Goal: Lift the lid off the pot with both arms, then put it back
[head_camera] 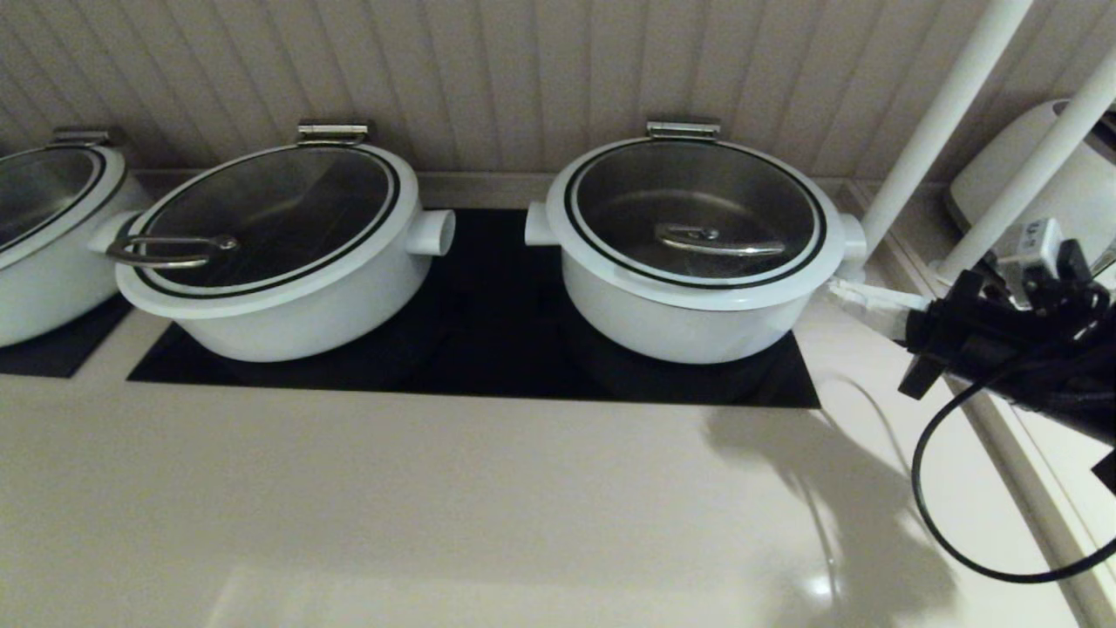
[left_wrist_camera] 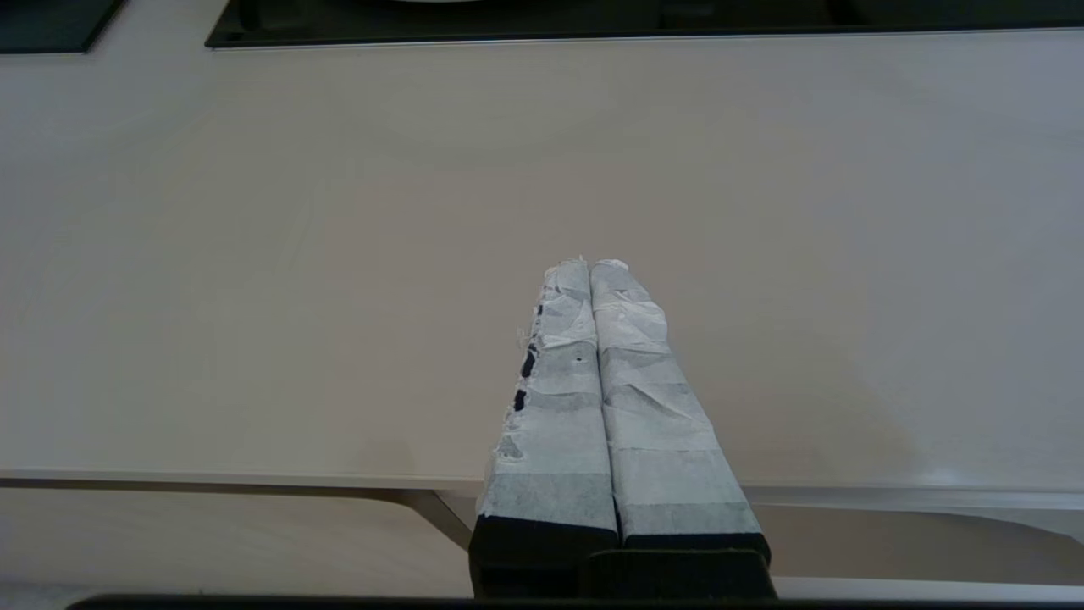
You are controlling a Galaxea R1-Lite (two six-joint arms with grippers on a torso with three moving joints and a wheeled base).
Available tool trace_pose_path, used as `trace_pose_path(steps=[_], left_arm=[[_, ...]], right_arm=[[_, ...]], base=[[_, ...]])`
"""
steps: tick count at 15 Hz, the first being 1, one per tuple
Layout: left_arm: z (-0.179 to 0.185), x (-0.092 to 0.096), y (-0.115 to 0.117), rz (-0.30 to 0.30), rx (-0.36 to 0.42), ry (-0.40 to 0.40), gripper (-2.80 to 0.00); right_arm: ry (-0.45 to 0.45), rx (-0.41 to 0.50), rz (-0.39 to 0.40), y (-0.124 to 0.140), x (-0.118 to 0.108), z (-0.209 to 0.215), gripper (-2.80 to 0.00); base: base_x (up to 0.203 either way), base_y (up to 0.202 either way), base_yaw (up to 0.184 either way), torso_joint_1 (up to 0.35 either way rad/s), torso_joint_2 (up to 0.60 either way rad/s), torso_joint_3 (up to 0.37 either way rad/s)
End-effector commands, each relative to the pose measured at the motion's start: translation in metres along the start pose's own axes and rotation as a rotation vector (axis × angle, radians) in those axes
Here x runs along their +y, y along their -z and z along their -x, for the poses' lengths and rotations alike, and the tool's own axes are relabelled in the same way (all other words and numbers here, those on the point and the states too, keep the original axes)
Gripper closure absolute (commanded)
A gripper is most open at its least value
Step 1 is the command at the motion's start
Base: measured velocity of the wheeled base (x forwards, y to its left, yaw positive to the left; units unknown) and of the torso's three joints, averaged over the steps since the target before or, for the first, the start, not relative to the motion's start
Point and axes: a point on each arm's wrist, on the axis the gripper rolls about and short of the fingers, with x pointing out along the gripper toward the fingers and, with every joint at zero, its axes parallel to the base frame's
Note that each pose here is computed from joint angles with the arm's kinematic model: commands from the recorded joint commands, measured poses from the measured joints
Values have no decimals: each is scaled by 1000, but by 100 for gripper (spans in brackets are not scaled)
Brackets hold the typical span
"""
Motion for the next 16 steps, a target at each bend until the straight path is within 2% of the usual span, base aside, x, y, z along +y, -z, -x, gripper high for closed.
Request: trace_pose_path(steps=[1, 3, 9, 12, 16], left_arm=[[0, 0, 0, 1, -1, 0, 0], [0, 0, 0, 1, -1, -2, 0], [0, 0, 0, 12, -1, -3, 0], [0, 0, 0, 12, -1, -3, 0], [0, 0, 0, 12, -1, -3, 0]], right_arm=[[7, -37, 38, -18, 7, 12, 0], [28, -50, 55, -27, 11, 22, 0], [254, -56, 108, -53, 18, 69, 0], [373, -64, 98, -62, 33, 93, 0], [398, -27, 36, -49, 70, 120, 0]], base=[[0, 0, 0, 0, 0, 0], [0, 0, 0, 0, 0, 0], [0, 0, 0, 0, 0, 0], [0, 0, 0, 0, 0, 0], [0, 0, 0, 0, 0, 0]])
